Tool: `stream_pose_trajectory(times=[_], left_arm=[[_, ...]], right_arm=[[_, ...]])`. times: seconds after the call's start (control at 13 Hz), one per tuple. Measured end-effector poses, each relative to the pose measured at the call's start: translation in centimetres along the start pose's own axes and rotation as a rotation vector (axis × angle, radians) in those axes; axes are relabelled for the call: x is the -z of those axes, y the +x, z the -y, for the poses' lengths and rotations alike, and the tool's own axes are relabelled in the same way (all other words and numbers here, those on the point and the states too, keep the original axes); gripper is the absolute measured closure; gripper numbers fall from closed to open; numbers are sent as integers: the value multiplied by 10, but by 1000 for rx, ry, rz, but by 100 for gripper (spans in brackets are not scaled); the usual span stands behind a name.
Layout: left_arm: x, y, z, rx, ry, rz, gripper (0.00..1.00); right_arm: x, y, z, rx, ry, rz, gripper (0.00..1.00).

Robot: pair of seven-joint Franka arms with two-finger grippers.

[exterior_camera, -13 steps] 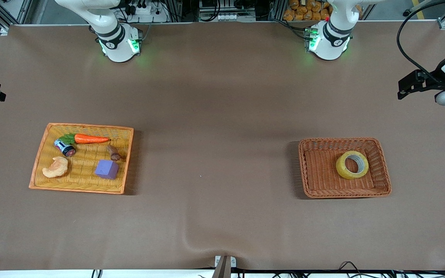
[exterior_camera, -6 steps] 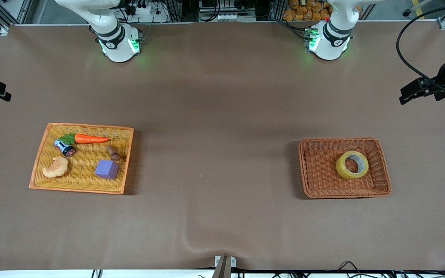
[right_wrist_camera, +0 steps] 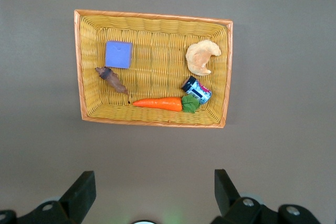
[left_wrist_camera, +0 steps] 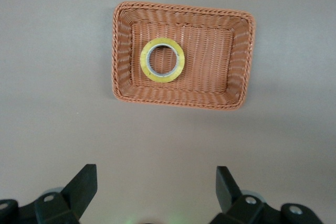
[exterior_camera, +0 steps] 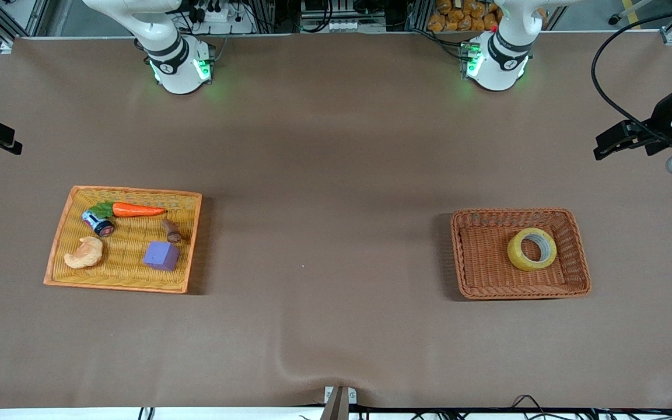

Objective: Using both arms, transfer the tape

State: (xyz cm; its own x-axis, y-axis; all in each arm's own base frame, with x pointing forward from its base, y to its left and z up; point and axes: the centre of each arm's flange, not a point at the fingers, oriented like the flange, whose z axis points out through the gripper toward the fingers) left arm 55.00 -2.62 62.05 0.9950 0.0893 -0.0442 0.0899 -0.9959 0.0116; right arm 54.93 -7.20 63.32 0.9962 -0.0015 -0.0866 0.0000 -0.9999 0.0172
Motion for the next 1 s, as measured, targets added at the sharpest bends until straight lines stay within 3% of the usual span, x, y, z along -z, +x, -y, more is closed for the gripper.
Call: stream_pose_trajectory(times=[0.38,1.0], left_arm=[[33,-4,9,-22,-8,-67,0],[31,-11,8,-131,-3,-24,0]], right_arm=[[0,0,1,2,1,0,0],[0,0,1,4,1,-2,0]])
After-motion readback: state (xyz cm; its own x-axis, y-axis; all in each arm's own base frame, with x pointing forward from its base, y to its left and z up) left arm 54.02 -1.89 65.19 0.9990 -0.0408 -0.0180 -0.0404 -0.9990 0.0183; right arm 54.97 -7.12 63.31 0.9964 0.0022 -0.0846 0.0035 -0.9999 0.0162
